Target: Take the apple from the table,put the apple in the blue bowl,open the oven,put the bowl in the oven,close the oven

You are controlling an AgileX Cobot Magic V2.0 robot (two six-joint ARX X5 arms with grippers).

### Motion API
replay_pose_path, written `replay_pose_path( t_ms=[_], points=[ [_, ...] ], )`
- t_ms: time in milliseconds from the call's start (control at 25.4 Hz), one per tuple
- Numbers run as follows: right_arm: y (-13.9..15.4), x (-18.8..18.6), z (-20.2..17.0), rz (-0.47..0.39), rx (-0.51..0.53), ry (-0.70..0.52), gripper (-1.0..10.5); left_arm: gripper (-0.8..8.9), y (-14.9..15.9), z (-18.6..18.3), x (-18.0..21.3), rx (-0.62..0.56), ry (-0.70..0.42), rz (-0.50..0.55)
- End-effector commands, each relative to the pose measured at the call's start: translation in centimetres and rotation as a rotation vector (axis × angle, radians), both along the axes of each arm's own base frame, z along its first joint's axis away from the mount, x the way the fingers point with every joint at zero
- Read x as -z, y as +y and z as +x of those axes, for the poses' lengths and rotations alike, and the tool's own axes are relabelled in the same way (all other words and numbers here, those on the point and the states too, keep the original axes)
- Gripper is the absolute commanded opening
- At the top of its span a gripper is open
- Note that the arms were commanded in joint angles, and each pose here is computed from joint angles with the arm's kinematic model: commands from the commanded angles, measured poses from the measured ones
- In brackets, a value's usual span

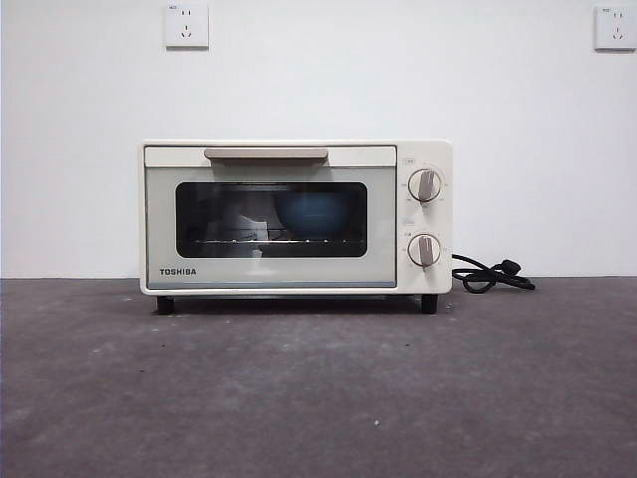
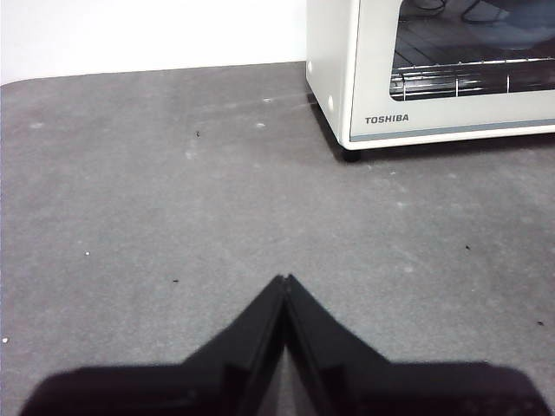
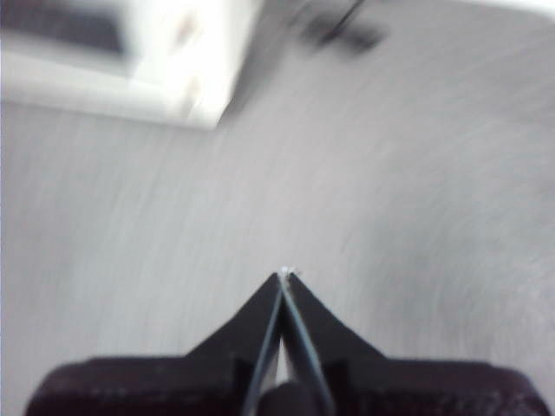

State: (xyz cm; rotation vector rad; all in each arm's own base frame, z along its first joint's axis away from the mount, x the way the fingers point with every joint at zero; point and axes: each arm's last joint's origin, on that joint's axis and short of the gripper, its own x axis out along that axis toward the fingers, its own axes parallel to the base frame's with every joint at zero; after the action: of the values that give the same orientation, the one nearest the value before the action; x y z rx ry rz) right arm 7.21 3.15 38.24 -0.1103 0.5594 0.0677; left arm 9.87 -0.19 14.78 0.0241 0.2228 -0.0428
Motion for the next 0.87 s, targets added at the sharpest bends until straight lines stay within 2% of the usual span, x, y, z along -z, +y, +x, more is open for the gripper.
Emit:
replay_pose_path(
  t_ms=[39,118,197,276,394,591,867],
  points=[
    [-1.3,1.8,0.3,0.12,0.137,-0.18,0.0,-0.04,0.0,0.0,0.3,-0.001,0.006,0.011],
    [-2.2,4.8,0.5,0.181,0.233,-0.325,0.0,-0.04,0.0,0.1,0.3,0.002,0.009,0.01],
    [-2.8,8.4,0.8,0.192,0.292,-0.401,0.0,-0.04,0.0,0.1,0.4,0.002,0.013,0.01],
    [-3.1,11.9,1.1,0.161,0.312,-0.402,0.0,-0.04,0.0,0.1,0.4,0.002,0.013,0.01],
    [-3.4,15.1,1.3,0.135,0.327,-0.365,0.0,-0.04,0.0,0.1,0.4,0.002,0.013,0.01],
    [-3.5,18.7,1.8,0.144,0.286,-0.334,0.0,-0.04,0.0,0.1,0.4,0.002,0.013,0.01],
    [-3.3,21.6,2.3,0.15,0.155,-0.416,0.0,-0.04,0.0,0.1,0.4,0.002,0.013,0.01]
  ],
)
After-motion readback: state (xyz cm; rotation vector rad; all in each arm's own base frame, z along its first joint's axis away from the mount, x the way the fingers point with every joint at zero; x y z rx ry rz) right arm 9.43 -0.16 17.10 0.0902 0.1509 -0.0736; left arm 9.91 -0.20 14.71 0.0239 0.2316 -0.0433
